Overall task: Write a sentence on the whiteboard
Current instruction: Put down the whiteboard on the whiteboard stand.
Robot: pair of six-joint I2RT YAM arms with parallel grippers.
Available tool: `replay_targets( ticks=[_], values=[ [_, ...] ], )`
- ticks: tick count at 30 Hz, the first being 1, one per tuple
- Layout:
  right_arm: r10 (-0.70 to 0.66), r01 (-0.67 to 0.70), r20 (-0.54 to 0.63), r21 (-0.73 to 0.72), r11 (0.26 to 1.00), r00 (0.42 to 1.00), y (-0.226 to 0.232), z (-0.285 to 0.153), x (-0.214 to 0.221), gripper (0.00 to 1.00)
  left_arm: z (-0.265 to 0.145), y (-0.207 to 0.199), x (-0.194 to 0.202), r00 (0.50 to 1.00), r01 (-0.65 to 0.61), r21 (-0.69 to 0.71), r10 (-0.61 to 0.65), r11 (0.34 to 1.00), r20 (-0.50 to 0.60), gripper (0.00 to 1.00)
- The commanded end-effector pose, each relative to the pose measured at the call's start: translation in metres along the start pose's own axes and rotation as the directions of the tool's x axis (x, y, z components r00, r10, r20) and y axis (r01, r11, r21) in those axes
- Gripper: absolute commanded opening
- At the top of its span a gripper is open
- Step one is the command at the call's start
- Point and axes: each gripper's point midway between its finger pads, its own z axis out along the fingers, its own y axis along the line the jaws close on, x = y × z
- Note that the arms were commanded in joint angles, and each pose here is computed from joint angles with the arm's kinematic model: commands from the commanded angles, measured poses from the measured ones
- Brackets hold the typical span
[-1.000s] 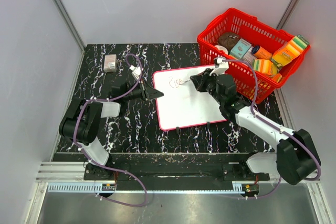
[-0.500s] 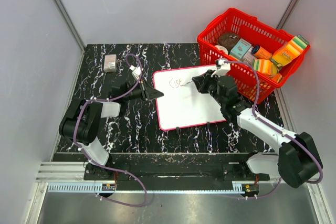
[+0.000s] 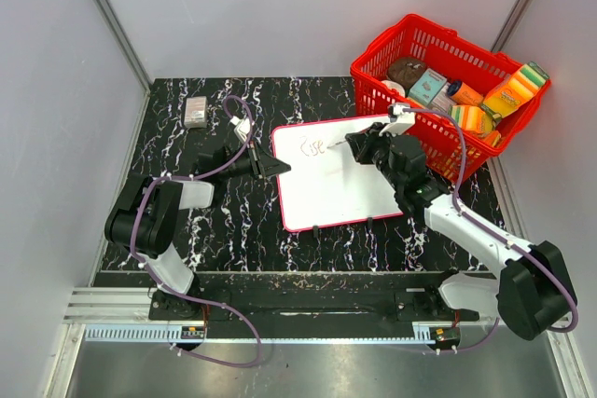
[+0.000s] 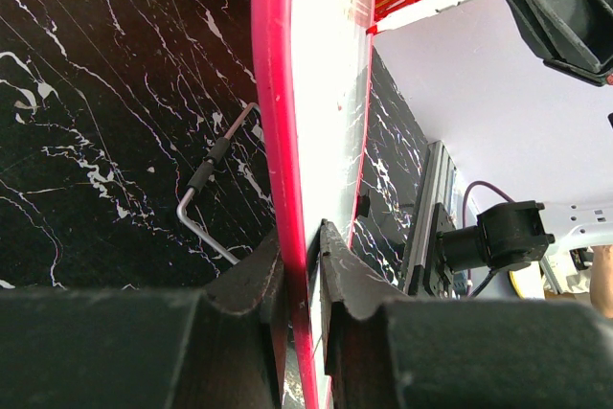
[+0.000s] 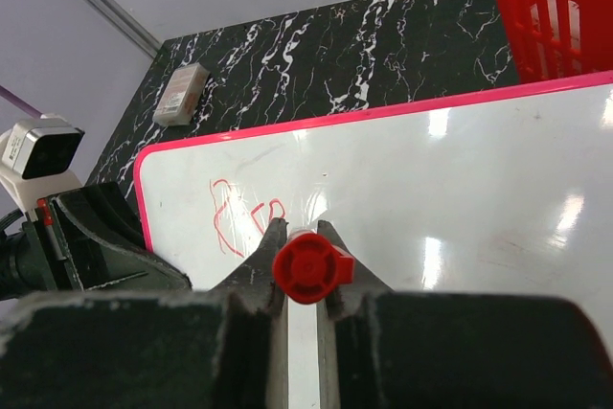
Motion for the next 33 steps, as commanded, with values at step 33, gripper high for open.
replay_targets(
  ticks=[33],
  values=[
    [-0.021, 0.021, 0.008, -0.043, 0.999, 1.0, 0.004, -0.017, 0.0, 0.0, 0.004, -0.013, -0.005, 0.992, -0.129, 0.036, 0.129, 0.991, 0.007, 0.0]
  ],
)
